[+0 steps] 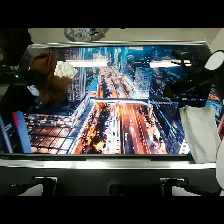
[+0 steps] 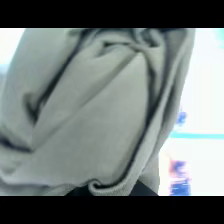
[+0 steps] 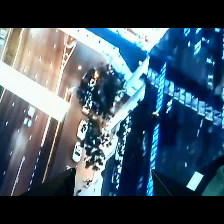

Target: Fold the shirts.

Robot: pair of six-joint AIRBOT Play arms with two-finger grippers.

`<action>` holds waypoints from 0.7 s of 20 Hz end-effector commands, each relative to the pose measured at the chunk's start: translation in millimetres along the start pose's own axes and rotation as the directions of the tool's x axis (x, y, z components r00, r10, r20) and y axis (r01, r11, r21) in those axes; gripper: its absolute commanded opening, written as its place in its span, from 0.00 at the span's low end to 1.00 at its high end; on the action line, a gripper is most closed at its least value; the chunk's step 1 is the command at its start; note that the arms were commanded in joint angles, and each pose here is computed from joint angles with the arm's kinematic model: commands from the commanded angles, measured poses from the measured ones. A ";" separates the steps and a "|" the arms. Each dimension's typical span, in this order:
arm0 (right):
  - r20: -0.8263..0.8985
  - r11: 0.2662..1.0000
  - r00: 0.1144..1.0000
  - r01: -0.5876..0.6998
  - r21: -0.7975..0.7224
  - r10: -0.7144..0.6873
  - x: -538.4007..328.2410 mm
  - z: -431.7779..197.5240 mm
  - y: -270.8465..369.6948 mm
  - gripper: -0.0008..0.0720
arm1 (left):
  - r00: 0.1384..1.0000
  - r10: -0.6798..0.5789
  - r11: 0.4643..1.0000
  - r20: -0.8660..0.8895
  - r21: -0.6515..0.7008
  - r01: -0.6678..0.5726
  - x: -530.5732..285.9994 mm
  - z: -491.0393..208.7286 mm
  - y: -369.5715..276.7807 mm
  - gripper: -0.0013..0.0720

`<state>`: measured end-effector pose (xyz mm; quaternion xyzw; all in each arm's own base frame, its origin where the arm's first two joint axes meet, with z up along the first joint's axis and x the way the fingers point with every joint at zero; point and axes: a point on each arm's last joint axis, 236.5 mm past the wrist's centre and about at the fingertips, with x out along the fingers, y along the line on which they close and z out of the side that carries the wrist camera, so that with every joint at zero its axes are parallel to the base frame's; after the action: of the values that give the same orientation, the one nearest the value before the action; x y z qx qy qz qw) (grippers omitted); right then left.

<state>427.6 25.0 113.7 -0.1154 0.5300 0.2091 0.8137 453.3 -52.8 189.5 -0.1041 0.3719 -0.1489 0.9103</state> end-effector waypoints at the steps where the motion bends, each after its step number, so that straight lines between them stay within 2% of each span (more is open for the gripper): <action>1: 0.050 0.999 0.998 0.026 -0.030 -0.024 -46.3 -3.3 16.0 0.79 | 0.975 -0.187 0.966 0.118 0.202 0.161 -66.5 8.9 -114.7 0.06; 4: 0.052 0.998 0.998 0.041 -0.053 -0.038 -85.0 -20.3 33.6 0.79 | 0.936 -0.350 0.908 0.034 0.257 0.330 -69.4 -25.9 -187.8 0.06; 6: 0.031 0.997 0.998 0.052 -0.064 -0.050 -104.8 -36.5 42.7 0.79 | 0.914 -0.404 0.875 -0.050 0.270 0.402 -56.7 -55.6 -216.2 0.06; 10: 0.007 0.996 0.998 0.055 -0.074 -0.055 -126.4 -56.2 55.6 0.79 | 0.869 -0.412 0.846 -0.275 0.238 0.476 -6.5 -134.3 -237.6 0.06; 14: 0.021 0.994 0.997 0.080 -0.070 -0.079 -125.3 -51.9 48.9 0.79 | 0.734 -0.370 0.800 -0.569 0.206 0.563 43.1 -254.4 -272.7 0.06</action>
<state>320.9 23.2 205.3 -0.1586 0.5118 0.2044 0.8192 293.9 -307.1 127.9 -0.0163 0.4534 -0.4360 0.7772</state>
